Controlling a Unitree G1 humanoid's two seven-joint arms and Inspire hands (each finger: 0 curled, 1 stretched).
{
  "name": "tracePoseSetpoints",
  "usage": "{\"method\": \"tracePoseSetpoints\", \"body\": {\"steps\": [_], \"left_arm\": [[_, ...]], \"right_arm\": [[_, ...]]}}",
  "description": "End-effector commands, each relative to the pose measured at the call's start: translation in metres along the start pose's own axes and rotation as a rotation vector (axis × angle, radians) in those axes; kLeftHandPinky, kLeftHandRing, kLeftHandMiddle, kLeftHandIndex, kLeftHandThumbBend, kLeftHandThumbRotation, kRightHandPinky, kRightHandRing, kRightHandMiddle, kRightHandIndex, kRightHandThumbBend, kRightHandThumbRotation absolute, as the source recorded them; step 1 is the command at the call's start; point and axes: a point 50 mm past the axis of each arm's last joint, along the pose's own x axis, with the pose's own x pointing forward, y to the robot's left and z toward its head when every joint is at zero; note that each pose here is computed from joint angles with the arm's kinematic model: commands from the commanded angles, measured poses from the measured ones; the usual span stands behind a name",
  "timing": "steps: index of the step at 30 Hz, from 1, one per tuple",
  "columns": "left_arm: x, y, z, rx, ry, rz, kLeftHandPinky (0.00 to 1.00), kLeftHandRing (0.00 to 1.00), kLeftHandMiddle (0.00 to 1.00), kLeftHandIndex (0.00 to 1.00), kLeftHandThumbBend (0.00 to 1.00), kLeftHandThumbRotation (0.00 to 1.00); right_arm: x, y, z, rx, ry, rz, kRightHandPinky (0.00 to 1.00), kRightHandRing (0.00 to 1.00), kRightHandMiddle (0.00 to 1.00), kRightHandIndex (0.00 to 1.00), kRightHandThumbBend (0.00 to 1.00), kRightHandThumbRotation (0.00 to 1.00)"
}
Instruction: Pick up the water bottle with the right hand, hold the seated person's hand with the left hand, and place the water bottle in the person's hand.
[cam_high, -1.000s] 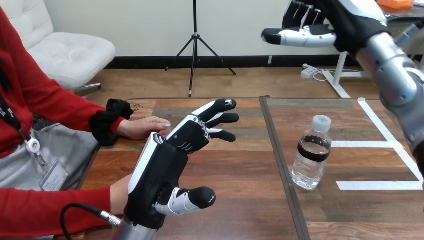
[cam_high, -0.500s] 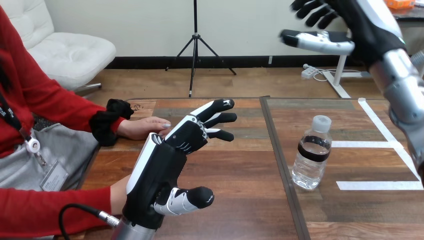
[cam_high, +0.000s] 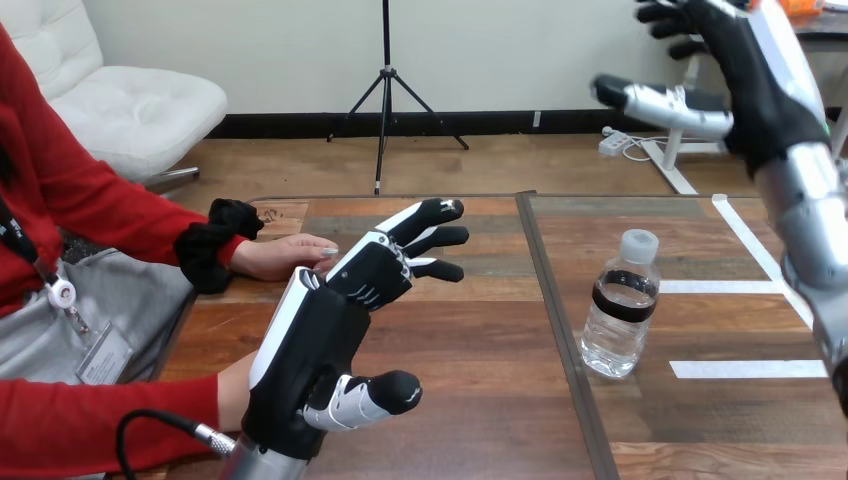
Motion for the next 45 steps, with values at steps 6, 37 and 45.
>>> {"method": "tracePoseSetpoints", "body": {"steps": [6, 37, 45], "left_arm": [[0.008, 0.006, 0.010, 0.025, -0.052, -0.010, 0.69, 0.82, 0.87, 0.85, 1.00, 0.73], [-0.001, 0.009, 0.015, 0.028, -0.046, -0.015, 0.69, 0.83, 0.88, 0.86, 1.00, 0.73], [-0.003, 0.010, 0.016, 0.042, -0.047, -0.016, 0.70, 0.83, 0.88, 0.86, 1.00, 0.74]], "right_arm": [[-0.004, 0.016, 0.000, 0.118, 0.006, -0.048, 0.78, 0.84, 0.84, 0.89, 1.00, 0.61], [-0.031, 0.057, -0.022, 0.181, 0.149, -0.007, 0.70, 0.83, 0.88, 0.92, 1.00, 0.58], [-0.037, 0.068, -0.025, 0.200, 0.183, 0.015, 0.70, 0.85, 0.90, 0.93, 1.00, 0.56]]}}
